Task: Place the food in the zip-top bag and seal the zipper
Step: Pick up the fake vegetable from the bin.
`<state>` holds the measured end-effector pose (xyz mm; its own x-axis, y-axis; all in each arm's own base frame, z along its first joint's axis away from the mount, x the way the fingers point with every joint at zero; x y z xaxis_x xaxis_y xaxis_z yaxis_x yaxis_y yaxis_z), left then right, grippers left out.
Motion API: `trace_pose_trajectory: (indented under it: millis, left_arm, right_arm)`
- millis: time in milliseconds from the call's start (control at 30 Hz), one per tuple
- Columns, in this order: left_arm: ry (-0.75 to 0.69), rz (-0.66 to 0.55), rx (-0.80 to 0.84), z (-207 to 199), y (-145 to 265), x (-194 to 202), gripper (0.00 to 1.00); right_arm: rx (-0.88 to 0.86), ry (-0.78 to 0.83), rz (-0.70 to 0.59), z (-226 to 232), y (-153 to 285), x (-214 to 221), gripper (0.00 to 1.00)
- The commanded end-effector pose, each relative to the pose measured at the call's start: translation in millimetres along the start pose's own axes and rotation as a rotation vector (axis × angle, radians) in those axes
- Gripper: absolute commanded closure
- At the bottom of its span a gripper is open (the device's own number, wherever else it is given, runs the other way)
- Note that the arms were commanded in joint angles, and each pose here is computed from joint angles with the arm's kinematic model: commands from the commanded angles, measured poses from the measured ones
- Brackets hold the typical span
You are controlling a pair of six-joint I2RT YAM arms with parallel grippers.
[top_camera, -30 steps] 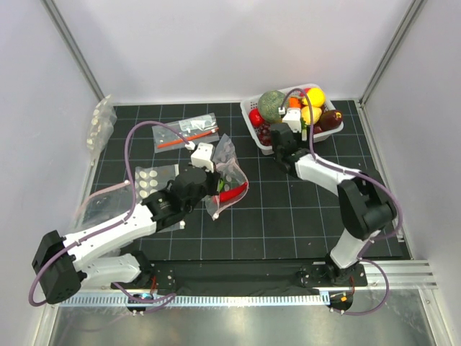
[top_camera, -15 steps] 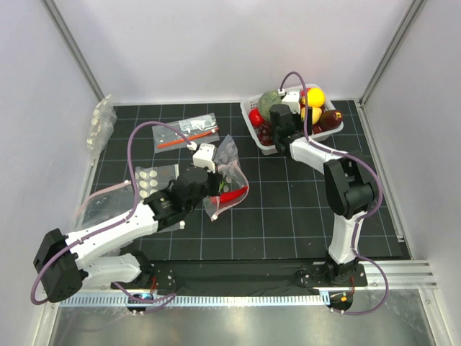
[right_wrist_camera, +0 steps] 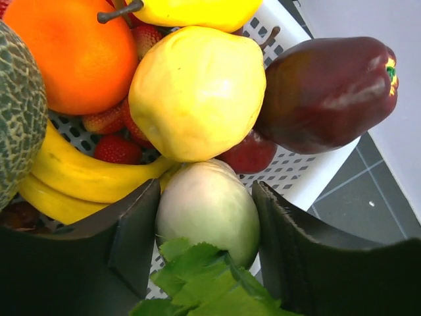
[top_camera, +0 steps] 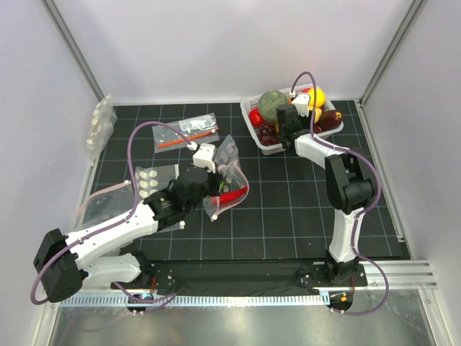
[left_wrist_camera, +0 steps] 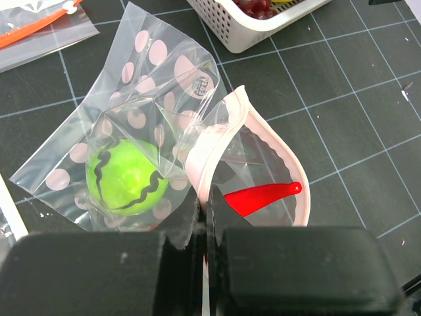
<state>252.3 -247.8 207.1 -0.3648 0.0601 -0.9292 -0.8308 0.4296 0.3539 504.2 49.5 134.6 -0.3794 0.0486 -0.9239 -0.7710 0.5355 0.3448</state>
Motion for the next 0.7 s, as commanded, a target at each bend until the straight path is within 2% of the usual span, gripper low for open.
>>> trace_pose_trajectory:
  millis: [0, 67, 100, 167, 333, 400, 433, 533, 633, 667]
  left_arm:
    - [0.04, -0.062, 0.025, -7, 4, -25, 1.0]
    - [0.041, -0.061, 0.025, -7, 5, -24, 1.0]
    - [0.042, -0.064, 0.024, -7, 5, -25, 1.0]
    - [0.041, -0.066, 0.027, -7, 6, -26, 1.0]
    - [0.044, -0.074, 0.018, -4, 8, -27, 1.0]
    - [0.039, -0.073, 0.012, -4, 7, -27, 1.0]
    - [0.039, -0.075, 0.01, -3, 7, -28, 1.0]
    - [0.037, -0.074, 0.009, -3, 6, -27, 1.0]
    - [0.033, -0.076, 0.0, -1, 7, -27, 1.0]
    - [0.032, -0.079, -0.007, 0, 8, -27, 1.0]
  right_arm:
    - [-0.02, -0.081, -0.062, -2, 13, -31, 0.48]
    - [-0.036, -0.105, -0.081, -7, 22, -44, 0.51]
    - [-0.042, -0.114, -0.084, -10, 26, -49, 0.59]
    - [-0.067, -0.12, -0.076, -12, 33, -52, 0.65]
    - [-0.152, -0.203, -0.123, -28, 75, -85, 0.68]
    - [-0.196, -0.217, -0.114, -29, 88, -84, 0.69]
    - [-0.247, -0.277, -0.128, -32, 106, -96, 0.7]
    - [-0.425, -0.319, -0.065, -21, 142, -87, 0.79]
    - [-0.521, -0.281, -0.044, -11, 175, -74, 0.81]
    - [-0.584, -0.267, -0.053, -5, 199, -74, 0.81]
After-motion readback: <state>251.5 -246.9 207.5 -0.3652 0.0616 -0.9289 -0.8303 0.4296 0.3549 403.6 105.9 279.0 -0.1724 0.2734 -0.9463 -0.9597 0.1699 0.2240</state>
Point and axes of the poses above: each gripper's point midway between its finger pads, its own y axis back along the fingers, its own z axis along the line the jaws close on, x = y × z, the point moved 2 cm from there along y, back along the fingers, and after that the axes turned 7 degrees about -y, right-handed, at the moved point
